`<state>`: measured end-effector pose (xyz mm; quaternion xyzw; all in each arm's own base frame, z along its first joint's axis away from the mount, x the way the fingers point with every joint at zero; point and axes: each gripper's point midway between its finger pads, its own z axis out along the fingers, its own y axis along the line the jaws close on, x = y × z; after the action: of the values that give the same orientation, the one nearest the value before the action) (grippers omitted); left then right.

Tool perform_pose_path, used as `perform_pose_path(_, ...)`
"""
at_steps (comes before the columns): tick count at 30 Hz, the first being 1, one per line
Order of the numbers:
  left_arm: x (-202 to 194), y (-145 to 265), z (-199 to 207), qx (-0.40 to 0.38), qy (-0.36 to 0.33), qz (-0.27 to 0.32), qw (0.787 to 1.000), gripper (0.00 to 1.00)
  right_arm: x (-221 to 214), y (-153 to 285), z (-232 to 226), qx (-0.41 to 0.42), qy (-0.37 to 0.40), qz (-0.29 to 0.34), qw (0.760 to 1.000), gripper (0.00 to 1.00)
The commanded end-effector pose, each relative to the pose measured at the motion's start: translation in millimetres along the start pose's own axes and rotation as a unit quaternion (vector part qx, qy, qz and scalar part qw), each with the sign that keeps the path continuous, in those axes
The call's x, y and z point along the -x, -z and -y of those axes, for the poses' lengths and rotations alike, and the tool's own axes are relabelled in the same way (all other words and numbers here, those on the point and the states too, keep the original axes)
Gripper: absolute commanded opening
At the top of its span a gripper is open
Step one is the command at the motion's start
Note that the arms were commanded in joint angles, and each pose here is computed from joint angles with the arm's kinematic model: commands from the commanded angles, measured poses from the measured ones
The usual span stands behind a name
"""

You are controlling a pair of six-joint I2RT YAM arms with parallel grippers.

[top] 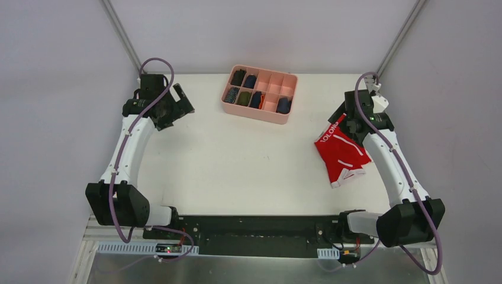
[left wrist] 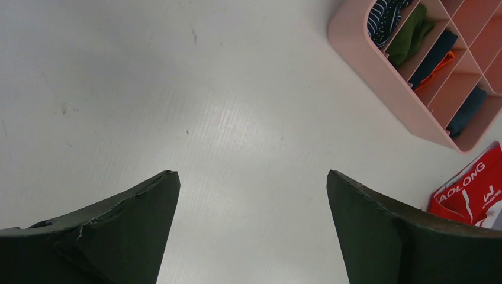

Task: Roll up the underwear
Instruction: Move the underwear to the center of the board.

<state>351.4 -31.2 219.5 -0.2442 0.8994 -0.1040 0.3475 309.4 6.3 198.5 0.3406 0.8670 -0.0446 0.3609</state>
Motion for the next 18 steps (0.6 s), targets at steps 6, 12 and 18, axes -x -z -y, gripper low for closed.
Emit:
perform_pose_path(6, -21, -8, 25, -0.035, 0.013, -0.046, 0.998, 0.99, 4, 0, -18, 0.054, 0.010, 0.009, 0.998, 1.00)
perform_pose_path(12, -62, -12, 60, -0.058, -0.047, -0.085, 0.994, 0.99, -17, -20, -4, 0.014, 0.031, -0.018, 0.999, 0.96)
perform_pose_path(18, -101, -18, 73, -0.054, -0.069, -0.124, 0.988, 0.99, -33, -58, 10, -0.058, 0.014, -0.100, 0.993, 0.64)
